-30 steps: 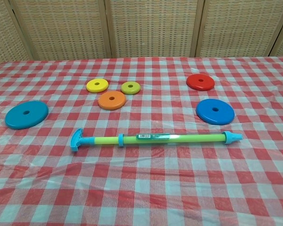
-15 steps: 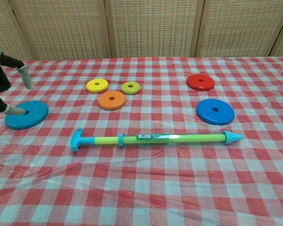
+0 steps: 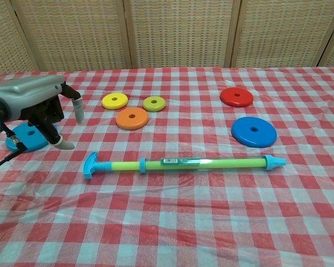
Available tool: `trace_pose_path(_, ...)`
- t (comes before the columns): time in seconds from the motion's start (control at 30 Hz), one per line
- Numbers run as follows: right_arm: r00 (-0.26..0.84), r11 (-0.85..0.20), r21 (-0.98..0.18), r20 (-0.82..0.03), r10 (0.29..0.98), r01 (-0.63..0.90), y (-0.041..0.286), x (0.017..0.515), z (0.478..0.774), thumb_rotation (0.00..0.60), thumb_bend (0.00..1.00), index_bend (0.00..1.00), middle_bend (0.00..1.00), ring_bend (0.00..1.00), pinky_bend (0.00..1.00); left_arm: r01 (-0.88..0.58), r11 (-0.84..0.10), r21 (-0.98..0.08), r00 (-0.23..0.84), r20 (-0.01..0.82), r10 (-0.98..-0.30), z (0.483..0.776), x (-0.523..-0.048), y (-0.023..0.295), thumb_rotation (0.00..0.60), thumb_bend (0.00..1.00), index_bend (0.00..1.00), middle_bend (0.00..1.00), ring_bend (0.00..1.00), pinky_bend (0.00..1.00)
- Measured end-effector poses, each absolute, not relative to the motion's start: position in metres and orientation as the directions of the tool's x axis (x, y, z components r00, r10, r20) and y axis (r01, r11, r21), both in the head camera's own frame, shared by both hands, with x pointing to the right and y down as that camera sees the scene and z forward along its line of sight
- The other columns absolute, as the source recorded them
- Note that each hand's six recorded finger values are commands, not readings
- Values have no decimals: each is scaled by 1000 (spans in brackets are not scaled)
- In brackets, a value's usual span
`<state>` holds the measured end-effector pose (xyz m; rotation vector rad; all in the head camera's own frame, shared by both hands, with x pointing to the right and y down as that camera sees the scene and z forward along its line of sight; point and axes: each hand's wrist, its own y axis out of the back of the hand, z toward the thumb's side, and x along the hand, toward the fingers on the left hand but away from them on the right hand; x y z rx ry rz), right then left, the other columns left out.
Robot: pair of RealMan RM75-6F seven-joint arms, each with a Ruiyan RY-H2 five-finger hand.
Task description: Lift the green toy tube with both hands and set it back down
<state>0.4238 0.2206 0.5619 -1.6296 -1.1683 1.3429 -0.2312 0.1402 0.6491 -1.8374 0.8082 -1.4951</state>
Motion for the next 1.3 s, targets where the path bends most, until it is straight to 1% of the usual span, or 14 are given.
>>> trace_pose_path(0.33,42,-333,-917,-332,942,218,219,428,560,600,84,49,0,0,0,-44,-647,-761,140,637,-758,669,-211,139,600,111,509,991,855,729)
trace_pose_path(0.57,34,-324,-915,-326,945,242,217,432,559,600,83,49,0,0,0,-16,-686,-727,131,679,-723,687,-193,146,600,113,478,991,855,729)
trace_pose_path(0.7,36,-321,-915,-322,946,245,216,432,558,600,84,49,0,0,0,-7,-698,-717,131,691,-711,693,-186,148,600,165,461,991,855,729)
trace_pose_path(0.97,38,-319,-913,-321,946,253,216,433,558,600,83,53,0,0,0,-10,-720,-694,124,713,-690,702,-180,148,600,168,450,991,855,729)
trace_pose_path(1.1,38,-322,-910,-324,945,262,216,433,558,600,83,57,0,0,0,-4,-730,-683,125,724,-678,707,-176,149,600,219,450,991,855,729)
trace_pose_path(1.3,42,-314,-912,-314,948,265,216,433,557,600,84,72,0,0,0,-6,-741,-671,122,735,-667,712,-173,149,600,219,450,991,855,729)
